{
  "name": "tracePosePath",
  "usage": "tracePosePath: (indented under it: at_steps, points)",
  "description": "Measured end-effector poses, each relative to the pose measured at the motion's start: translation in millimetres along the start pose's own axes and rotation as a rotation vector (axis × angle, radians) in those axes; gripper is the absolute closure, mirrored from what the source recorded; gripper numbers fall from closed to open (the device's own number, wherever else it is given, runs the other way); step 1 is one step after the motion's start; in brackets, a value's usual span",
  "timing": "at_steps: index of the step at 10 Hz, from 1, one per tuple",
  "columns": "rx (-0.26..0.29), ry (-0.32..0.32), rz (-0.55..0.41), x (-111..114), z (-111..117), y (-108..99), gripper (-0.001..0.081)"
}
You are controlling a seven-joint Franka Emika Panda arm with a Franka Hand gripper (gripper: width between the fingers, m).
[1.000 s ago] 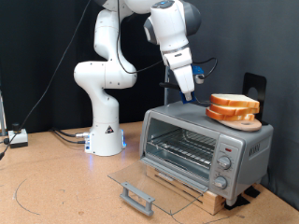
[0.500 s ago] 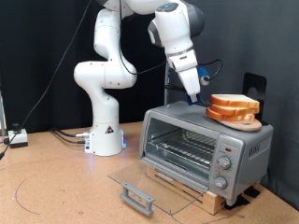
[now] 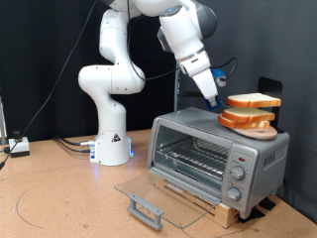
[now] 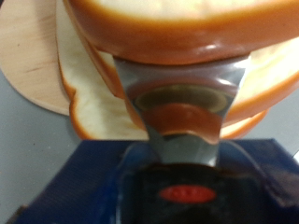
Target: Make a piece of toast with the oven
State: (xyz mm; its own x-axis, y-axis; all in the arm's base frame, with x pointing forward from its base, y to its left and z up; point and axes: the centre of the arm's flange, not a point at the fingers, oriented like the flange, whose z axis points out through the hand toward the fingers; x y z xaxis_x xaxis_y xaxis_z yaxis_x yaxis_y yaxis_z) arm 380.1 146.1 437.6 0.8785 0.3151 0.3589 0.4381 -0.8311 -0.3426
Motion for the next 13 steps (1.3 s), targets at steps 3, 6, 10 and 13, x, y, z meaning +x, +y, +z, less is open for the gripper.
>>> tracePosePath:
  at_steps: [3,6,10,13]
  points:
    - [0.012,0.018,0.010,-0.1,-9.7,5.0,0.0410]
    - [0.000,-0.009,0.001,-3.9,-18.0,10.8,0.0410]
    - [-0.020,0.019,0.049,-11.1,-30.5,40.3,0.0410]
    - [-0.022,-0.019,0.085,-28.5,-54.7,80.2,0.0410]
